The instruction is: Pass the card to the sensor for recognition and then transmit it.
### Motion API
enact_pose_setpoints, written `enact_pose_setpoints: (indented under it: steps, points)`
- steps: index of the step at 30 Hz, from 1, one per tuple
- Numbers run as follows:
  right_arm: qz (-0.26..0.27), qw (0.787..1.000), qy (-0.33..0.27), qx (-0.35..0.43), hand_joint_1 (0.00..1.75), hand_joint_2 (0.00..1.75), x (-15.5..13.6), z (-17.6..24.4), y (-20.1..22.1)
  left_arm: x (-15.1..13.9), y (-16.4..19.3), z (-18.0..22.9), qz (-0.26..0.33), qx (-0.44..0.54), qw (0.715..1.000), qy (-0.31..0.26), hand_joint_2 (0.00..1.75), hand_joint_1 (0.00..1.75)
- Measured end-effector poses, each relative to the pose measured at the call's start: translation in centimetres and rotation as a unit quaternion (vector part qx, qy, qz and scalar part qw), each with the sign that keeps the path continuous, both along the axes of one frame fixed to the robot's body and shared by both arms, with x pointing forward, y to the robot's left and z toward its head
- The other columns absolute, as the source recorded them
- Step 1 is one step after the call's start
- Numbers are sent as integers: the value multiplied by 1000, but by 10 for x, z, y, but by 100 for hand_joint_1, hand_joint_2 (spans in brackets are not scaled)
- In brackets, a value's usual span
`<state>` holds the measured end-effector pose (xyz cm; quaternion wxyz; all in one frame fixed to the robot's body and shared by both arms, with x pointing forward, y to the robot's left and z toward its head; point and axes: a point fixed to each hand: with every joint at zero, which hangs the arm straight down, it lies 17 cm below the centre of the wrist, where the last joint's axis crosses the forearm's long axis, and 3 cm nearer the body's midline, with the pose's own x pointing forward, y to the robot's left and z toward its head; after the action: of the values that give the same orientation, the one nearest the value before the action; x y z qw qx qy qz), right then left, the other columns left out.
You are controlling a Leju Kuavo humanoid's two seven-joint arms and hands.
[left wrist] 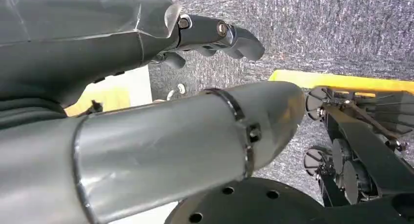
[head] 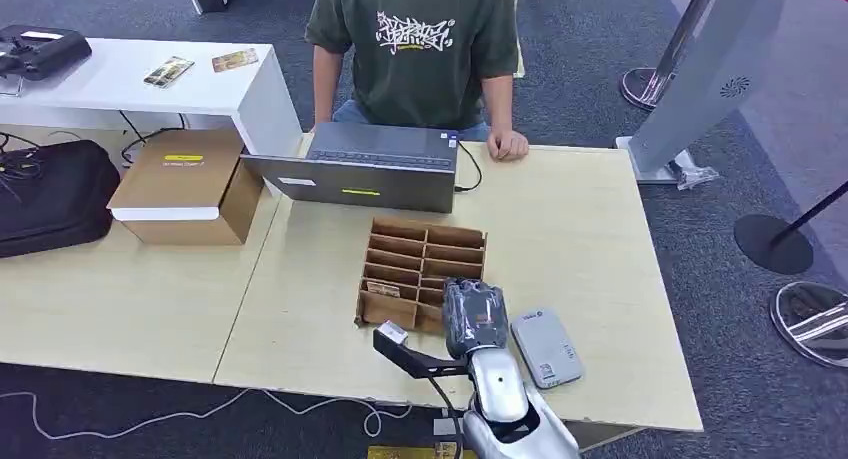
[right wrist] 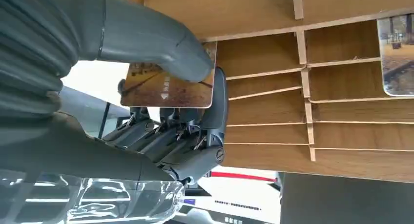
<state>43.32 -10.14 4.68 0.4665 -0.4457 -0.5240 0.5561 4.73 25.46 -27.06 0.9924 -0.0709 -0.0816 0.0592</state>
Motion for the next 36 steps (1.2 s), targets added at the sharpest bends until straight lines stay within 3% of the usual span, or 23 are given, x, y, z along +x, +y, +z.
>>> enact_pose_setpoints:
  steps: [5,10,21,33,36]
  points:
    - [2,1000,-4,2,154,175,0,1,1,0,-1,0,0,-2,1000,0,0,0]
    - [2,1000,-17,9,175,175,1,7,1,0,-1,0,-1,-2,1000,1,0,0]
    - [-6,989,-129,65,175,175,8,83,-5,0,-2,0,1,-3,1000,-1,0,0]
    - [10,974,-201,104,175,175,-4,133,-11,0,-3,0,3,-4,1000,-3,0,0]
    - [16,958,-223,178,175,175,-7,151,-17,0,-6,0,4,-6,1000,-3,0,0]
